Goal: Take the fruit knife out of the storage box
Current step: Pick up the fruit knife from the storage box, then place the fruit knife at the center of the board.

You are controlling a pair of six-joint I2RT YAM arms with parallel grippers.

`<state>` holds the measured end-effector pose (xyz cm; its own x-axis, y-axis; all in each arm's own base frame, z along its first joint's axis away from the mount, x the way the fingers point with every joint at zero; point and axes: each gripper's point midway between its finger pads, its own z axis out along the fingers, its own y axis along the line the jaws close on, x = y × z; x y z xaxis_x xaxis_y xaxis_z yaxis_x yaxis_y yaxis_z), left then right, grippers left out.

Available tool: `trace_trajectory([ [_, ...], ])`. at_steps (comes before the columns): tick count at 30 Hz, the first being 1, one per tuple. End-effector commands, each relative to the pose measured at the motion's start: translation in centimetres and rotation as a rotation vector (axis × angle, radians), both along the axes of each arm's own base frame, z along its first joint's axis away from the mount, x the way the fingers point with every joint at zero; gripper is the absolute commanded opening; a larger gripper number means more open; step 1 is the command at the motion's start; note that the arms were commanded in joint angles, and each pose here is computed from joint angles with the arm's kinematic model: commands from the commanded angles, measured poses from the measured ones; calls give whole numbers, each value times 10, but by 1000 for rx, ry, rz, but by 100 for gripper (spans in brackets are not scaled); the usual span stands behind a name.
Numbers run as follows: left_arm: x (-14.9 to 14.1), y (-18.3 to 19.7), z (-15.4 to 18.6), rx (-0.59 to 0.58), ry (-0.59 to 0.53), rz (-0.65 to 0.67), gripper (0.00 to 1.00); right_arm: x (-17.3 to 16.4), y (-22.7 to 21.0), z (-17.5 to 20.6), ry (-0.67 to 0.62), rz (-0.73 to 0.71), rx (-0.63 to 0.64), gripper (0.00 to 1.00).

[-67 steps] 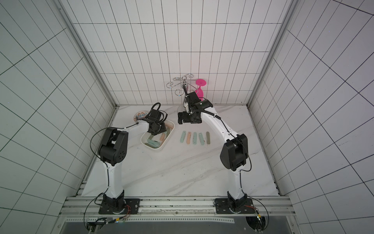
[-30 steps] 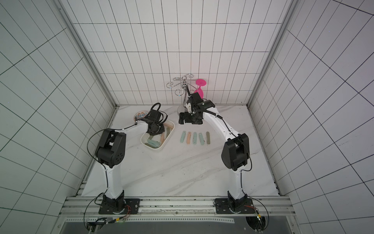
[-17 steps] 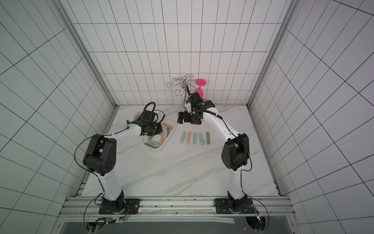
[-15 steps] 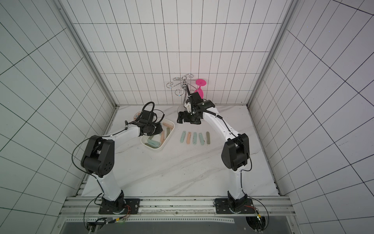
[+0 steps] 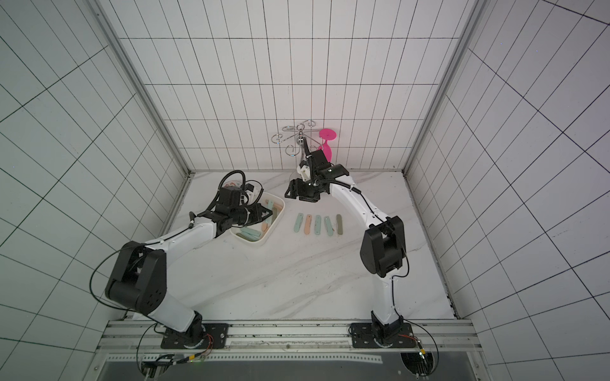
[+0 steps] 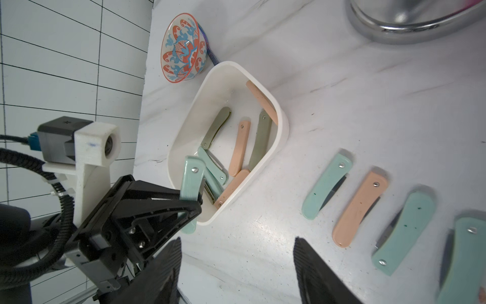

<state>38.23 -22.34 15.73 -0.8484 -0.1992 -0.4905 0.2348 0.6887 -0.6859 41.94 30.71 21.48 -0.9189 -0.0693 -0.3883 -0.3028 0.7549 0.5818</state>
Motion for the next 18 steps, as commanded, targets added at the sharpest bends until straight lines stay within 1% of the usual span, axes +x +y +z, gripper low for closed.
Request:
trace_trajectory([
  [1, -5, -19, 35, -97, -94, -54, 3, -6, 17, -12, 62, 30, 51, 71],
  [5, -10, -31, 42, -118, -111, -77, 2, -9, 26, -13, 69, 50, 64, 76],
  [11, -11, -46, 45, -127, -117, -106, 2, -14, 33, -14, 79, 68, 74, 76],
  [18, -11, -56, 50, -135, -131, -120, 1, -20, 36, -18, 90, 81, 73, 66],
])
